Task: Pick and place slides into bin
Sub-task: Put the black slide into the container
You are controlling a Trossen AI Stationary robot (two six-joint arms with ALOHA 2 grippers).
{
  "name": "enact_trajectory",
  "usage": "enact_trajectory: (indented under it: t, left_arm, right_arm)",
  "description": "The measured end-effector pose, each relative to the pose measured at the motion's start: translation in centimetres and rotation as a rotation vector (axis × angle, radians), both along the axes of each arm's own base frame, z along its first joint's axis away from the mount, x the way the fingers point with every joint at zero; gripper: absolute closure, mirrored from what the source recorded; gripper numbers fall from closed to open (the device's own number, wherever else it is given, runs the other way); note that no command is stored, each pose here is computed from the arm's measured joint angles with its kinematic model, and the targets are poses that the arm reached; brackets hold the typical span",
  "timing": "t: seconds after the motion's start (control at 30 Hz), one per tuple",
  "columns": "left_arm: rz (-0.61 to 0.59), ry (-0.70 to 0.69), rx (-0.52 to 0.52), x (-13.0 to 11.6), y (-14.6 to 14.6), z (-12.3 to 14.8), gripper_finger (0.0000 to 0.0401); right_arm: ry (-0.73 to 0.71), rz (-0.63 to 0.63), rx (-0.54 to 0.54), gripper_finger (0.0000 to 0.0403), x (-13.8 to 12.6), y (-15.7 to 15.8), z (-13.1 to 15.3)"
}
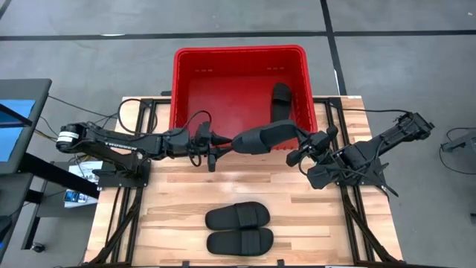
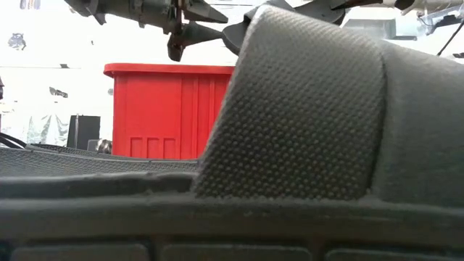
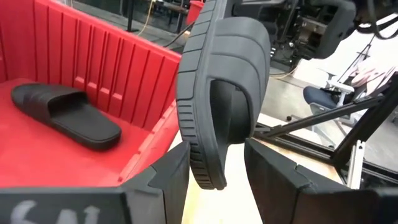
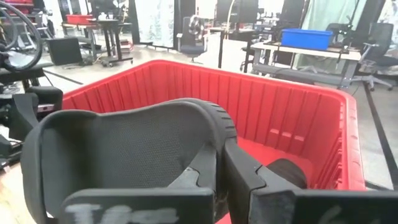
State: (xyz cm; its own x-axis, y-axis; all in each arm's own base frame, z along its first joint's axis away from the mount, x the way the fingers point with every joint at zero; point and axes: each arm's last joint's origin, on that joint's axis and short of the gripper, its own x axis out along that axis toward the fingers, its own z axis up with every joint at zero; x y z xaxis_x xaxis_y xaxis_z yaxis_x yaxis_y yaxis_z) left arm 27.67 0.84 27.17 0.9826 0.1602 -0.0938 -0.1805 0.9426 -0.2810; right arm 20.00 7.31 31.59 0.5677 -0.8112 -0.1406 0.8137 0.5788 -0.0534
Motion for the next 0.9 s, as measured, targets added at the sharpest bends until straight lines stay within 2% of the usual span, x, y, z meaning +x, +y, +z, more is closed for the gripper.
enact_trajectory:
  t: [0.17, 0.4, 0.9]
  left_arm:
    - [-0.005, 0.035, 0.011, -0.6, 0.0, 0.2, 0.0257]
    - [-0.018, 0.068, 0.078, -1.4, -0.1, 0.6, 0.0257]
    - [-0.023, 0.109, 0.144, -1.4, 0.0, 0.4, 0.0254]
  right_arm:
    - [0.011, 0.016, 0.015, 0.0403, 0.1, 0.1, -0.1]
    - [0.013, 0.036, 0.026, 0.0403, 0.0, 0.3, -0.1]
    - [0.000, 0.062, 0.014, 0.0403, -0.3, 1.1, -0.1]
